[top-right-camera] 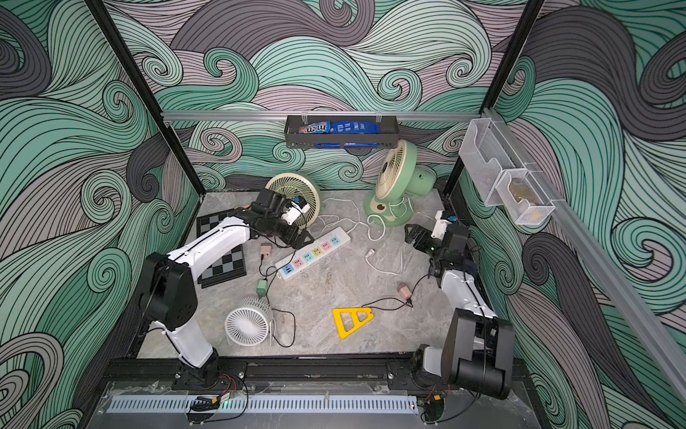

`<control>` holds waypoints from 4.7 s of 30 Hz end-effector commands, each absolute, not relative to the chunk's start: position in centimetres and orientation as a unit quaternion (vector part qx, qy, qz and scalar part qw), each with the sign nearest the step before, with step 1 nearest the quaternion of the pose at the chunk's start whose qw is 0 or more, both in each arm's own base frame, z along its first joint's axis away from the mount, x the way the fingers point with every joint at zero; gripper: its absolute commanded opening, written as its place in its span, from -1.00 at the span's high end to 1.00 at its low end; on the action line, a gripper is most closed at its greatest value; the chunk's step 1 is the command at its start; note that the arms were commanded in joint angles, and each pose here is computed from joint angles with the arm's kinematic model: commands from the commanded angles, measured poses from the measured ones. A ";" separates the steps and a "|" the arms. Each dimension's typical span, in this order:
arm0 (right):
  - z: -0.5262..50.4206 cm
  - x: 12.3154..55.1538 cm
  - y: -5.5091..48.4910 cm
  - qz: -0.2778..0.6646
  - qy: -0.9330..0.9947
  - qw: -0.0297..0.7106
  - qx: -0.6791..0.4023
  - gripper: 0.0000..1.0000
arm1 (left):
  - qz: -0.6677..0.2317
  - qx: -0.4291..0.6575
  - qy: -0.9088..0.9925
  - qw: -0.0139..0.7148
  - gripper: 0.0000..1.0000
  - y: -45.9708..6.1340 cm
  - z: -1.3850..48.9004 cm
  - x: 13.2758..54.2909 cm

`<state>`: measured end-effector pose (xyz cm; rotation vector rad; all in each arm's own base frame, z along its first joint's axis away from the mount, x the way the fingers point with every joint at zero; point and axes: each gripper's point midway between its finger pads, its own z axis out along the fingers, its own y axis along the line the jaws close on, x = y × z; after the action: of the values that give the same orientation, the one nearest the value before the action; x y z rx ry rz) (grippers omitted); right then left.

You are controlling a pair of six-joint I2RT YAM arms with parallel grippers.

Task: Unplug the desk fan from the power strip
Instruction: Place the plug at the center of the board, then reset both arms

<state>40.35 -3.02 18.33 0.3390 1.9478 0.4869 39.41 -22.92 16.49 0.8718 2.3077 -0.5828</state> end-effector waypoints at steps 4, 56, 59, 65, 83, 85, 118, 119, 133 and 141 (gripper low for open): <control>18.3 41.0 -0.8 0.153 0.809 0.562 0.084 -0.98 | -0.216 0.249 0.869 0.368 -0.98 -16.1 17.2 40.2; 15.8 37.1 2.3 0.027 0.692 0.720 -0.025 -0.98 | -0.093 0.014 0.754 0.650 -0.98 0.9 10.5 37.0; 15.9 37.3 2.6 0.023 0.692 0.721 -0.029 -0.98 | -0.092 0.013 0.754 0.651 -0.98 1.0 10.5 37.0; 15.8 37.4 2.8 0.025 0.694 0.719 -0.032 -0.98 | -0.093 0.014 0.754 0.650 -0.98 0.9 10.5 37.0; 15.7 37.5 2.7 0.024 0.694 0.718 -0.032 -0.98 | -0.092 0.014 0.754 0.650 -0.97 0.9 10.5 37.0; 15.7 37.5 2.8 0.025 0.694 0.719 -0.033 -0.98 | -0.093 0.014 0.754 0.650 -0.98 0.9 10.5 37.0; 17.6 34.2 2.1 0.021 0.647 0.762 -0.017 -0.98 | -0.092 0.014 0.754 0.650 -0.98 0.9 10.5 37.0; 17.9 33.6 2.3 0.024 0.639 0.768 -0.024 -0.98 | -0.092 0.014 0.754 0.651 -0.98 0.9 10.5 37.0; 16.1 36.5 0.9 -0.001 0.683 0.730 0.019 -0.98 | -0.092 0.014 0.754 0.651 -0.98 0.9 10.5 37.0; 15.9 37.1 1.3 -0.002 0.690 0.724 0.012 -0.98 | -0.092 0.014 0.754 0.650 -0.98 0.9 10.5 37.0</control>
<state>36.94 1.28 15.84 0.0239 1.5191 0.0044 36.51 0.87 9.80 0.0347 1.7416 -0.2111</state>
